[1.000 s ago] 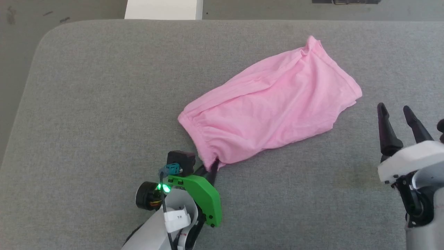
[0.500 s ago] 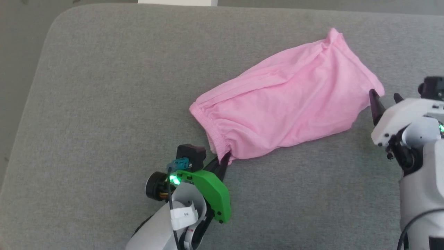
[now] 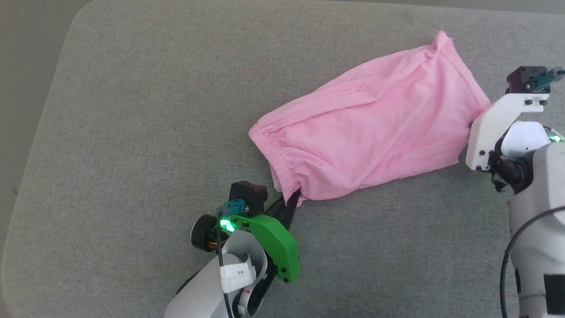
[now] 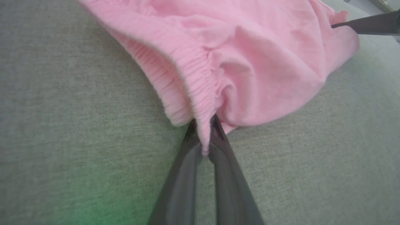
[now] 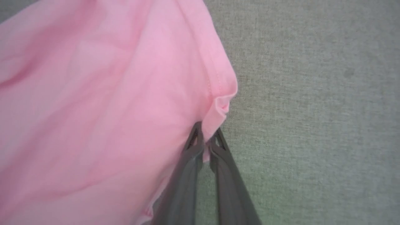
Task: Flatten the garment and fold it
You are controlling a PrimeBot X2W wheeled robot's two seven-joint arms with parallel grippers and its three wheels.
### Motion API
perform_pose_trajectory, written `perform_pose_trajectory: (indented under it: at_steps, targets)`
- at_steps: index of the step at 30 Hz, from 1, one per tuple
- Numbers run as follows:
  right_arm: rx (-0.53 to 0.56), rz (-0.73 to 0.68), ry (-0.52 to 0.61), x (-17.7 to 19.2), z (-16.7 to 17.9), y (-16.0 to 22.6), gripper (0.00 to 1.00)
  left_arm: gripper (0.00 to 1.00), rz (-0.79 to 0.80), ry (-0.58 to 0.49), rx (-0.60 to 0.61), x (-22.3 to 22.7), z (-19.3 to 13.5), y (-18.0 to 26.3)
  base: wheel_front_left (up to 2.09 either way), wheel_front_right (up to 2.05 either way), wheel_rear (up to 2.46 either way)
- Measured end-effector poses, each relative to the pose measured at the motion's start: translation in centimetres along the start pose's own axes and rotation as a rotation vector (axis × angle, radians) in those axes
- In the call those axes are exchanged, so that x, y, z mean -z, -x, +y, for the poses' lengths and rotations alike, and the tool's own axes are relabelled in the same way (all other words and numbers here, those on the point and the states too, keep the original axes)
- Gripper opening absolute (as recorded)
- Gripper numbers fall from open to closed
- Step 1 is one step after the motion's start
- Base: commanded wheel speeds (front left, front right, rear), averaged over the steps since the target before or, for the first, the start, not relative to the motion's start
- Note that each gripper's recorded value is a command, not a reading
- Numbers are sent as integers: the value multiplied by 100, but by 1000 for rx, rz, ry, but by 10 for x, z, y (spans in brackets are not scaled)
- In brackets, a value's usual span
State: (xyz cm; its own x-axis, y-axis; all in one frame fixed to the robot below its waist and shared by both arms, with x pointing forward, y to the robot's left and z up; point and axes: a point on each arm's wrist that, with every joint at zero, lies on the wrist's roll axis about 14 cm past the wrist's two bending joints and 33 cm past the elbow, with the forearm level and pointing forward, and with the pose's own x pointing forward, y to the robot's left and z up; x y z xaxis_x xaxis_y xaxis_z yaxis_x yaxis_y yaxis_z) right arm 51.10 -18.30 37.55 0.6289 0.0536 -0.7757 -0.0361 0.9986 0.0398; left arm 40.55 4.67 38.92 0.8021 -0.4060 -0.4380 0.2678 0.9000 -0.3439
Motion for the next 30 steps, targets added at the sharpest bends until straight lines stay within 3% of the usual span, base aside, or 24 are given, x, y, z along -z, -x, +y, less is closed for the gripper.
perform_pose_trajectory:
  at_steps: [6, 14, 23, 30]
  targets:
    - [-20, -92, -19, 2, -1, 21, 0, 0, -18, -6, 8, -6, -3, 5, 0, 0, 0]
    - [-11, -238, -76, 4, -18, 77, 0, 0, -53, -27, 28, -21, -4, 24, 0, 0, 0]
    - [30, -179, -176, 79, -37, 124, 0, 0, 62, -62, 72, -7, -13, 48, 0, 0, 0]
    - [34, -127, -267, 126, -43, 123, 0, 0, 144, -15, 64, 13, -15, 61, 0, 0, 0]
